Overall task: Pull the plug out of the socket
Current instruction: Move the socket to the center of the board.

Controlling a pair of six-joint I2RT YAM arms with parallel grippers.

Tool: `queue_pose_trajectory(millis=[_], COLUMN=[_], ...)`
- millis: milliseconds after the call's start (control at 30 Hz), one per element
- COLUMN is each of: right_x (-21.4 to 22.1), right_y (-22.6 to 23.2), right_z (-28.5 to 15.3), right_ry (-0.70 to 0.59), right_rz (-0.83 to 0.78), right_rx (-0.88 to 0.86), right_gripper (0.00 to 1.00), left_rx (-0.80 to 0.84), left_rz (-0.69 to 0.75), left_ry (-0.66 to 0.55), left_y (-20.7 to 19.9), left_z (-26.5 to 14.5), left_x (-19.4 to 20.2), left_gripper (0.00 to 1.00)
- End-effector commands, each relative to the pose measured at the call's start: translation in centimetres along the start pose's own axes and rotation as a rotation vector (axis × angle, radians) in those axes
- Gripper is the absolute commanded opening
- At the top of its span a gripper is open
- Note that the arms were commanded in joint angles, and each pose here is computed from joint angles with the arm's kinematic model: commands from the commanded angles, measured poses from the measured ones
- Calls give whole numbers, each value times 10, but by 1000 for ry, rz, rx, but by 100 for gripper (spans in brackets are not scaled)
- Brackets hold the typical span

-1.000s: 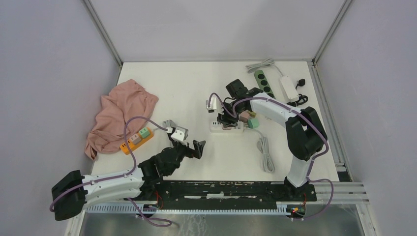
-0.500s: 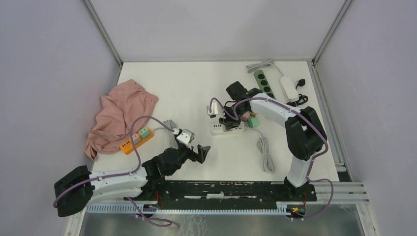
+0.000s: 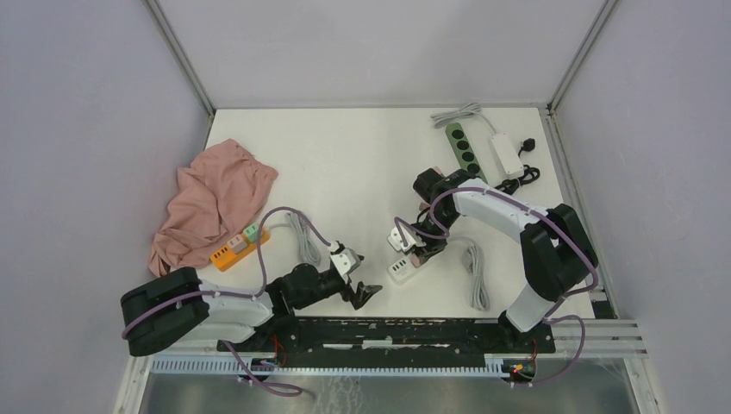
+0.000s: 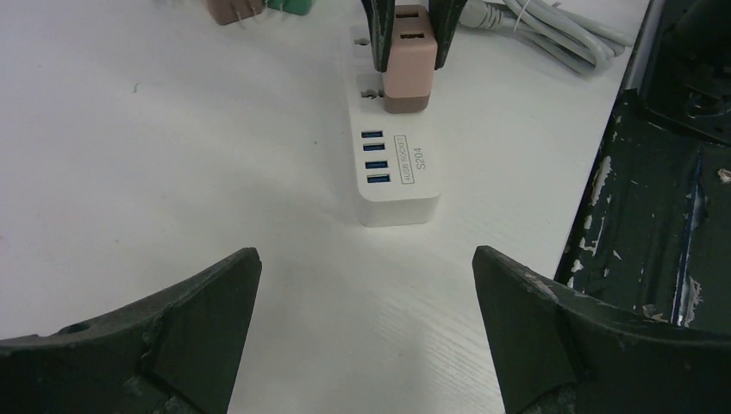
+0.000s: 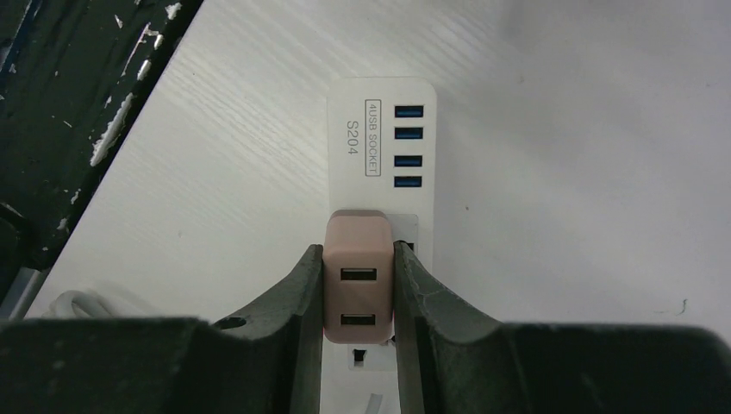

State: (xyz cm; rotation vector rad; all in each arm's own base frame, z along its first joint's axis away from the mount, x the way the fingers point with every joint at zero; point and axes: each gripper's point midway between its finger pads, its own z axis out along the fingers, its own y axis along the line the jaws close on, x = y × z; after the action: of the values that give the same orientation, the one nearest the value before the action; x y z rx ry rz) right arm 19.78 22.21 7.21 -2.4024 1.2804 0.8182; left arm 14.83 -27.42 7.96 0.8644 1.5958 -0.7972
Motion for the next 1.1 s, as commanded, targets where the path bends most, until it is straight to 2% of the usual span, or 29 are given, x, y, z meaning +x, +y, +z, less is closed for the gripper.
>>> queue_pose_trajectory(millis=[0, 267, 533, 767, 1067], right_x=[-16, -17, -17, -16, -16], right_y=[16, 16, 17, 17, 18], right_z=[-3, -3, 1, 2, 4], right_ry=[-73, -80, -95, -96, -99], right_rz=[-60, -30, -8, -6, 1], right_rx=[-11, 50, 35, 33, 24], right_gripper=[0, 0, 0, 0, 0], left_rx=[84, 73, -47, -98, -72], left_rz=[42, 48, 93, 111, 117], left_ry=[-131, -135, -93, -24, 12], left_y=[-16, -28, -23, -16, -21], left_z=[21, 47, 68, 81, 87], left_x=[-39, -36, -18, 1, 19], left_gripper=[99, 99, 100, 89, 79])
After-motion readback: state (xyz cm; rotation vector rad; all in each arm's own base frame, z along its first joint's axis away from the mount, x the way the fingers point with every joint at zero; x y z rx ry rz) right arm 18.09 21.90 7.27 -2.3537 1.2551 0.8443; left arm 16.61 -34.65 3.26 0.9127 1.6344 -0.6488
